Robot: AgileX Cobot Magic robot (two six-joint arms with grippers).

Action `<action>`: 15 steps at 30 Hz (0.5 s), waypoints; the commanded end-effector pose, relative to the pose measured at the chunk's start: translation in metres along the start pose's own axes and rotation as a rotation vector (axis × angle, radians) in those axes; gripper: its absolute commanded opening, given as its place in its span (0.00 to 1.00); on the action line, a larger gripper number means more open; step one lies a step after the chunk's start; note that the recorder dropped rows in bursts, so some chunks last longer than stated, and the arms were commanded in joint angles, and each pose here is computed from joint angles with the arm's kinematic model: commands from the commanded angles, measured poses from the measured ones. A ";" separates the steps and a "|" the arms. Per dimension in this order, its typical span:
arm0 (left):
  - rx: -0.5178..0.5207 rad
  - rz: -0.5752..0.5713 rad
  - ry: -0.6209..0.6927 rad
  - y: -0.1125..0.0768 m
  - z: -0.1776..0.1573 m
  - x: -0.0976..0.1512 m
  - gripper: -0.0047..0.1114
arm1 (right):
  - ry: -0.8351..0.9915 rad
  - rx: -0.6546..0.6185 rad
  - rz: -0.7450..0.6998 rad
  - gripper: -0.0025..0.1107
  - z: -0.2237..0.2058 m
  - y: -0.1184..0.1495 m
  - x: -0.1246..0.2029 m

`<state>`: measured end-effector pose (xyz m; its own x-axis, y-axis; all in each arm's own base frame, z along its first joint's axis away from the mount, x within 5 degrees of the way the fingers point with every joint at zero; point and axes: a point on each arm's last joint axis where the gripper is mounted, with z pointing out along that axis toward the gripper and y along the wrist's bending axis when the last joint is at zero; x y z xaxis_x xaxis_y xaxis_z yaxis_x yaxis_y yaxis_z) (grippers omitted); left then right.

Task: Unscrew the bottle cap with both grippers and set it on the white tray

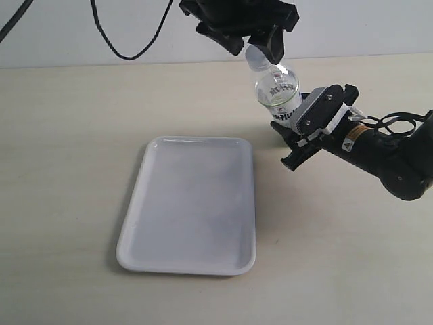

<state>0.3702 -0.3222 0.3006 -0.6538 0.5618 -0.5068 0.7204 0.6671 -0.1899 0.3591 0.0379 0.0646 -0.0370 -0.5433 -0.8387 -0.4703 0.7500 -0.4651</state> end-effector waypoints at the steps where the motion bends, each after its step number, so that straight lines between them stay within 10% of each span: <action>1: -0.039 0.212 -0.065 -0.001 -0.023 -0.009 0.62 | 0.017 -0.003 0.006 0.02 0.000 0.000 0.001; 15: -0.047 1.053 -0.009 -0.001 -0.027 -0.006 0.62 | 0.017 -0.003 0.006 0.02 0.000 0.000 0.001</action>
<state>0.3682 -0.3157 0.3202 0.1993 0.8779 -0.4355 0.9430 -0.0509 0.3288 0.3591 0.0379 0.0646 -0.0379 -0.5419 -0.8396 -0.4702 0.7511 -0.4635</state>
